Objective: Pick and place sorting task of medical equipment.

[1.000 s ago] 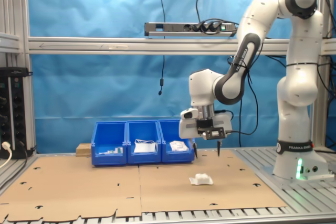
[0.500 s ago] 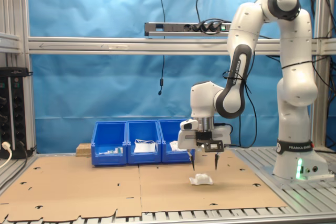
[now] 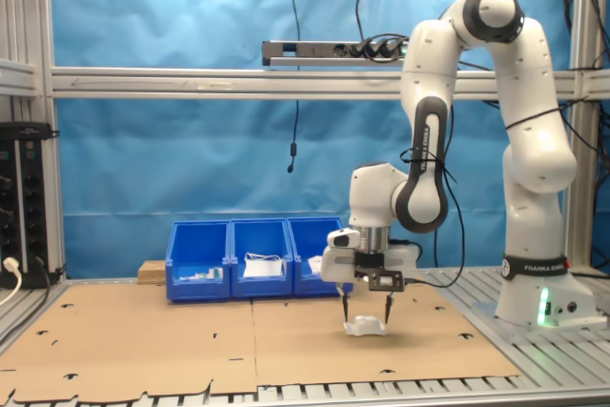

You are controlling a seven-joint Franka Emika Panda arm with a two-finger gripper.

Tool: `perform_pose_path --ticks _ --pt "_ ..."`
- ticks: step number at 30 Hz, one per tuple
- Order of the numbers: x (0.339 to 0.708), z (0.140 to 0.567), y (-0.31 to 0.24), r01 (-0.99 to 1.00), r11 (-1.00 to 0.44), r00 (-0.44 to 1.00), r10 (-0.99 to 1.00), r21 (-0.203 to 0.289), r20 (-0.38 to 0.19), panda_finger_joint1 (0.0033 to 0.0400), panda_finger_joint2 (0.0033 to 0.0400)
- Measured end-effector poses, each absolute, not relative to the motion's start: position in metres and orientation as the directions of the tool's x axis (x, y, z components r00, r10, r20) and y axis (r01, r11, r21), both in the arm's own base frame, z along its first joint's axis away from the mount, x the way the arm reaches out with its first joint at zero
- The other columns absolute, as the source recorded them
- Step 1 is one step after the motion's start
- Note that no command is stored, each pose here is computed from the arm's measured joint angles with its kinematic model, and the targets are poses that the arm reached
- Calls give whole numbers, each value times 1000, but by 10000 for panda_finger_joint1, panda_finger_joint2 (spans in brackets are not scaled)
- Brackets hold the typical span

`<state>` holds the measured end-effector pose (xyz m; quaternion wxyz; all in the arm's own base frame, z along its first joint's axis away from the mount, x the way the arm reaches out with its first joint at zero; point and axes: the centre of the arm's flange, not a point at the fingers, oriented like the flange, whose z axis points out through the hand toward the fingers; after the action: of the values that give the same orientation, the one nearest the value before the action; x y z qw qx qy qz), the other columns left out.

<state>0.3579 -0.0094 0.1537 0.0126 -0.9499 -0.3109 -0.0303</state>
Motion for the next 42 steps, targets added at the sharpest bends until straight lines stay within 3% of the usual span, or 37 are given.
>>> perform_pose_path --ticks 16,42 --pt "360 155 -4 598 -800 792 598 41 122 400 400" --pt "343 149 2 611 -791 783 611 39 121 400 400"
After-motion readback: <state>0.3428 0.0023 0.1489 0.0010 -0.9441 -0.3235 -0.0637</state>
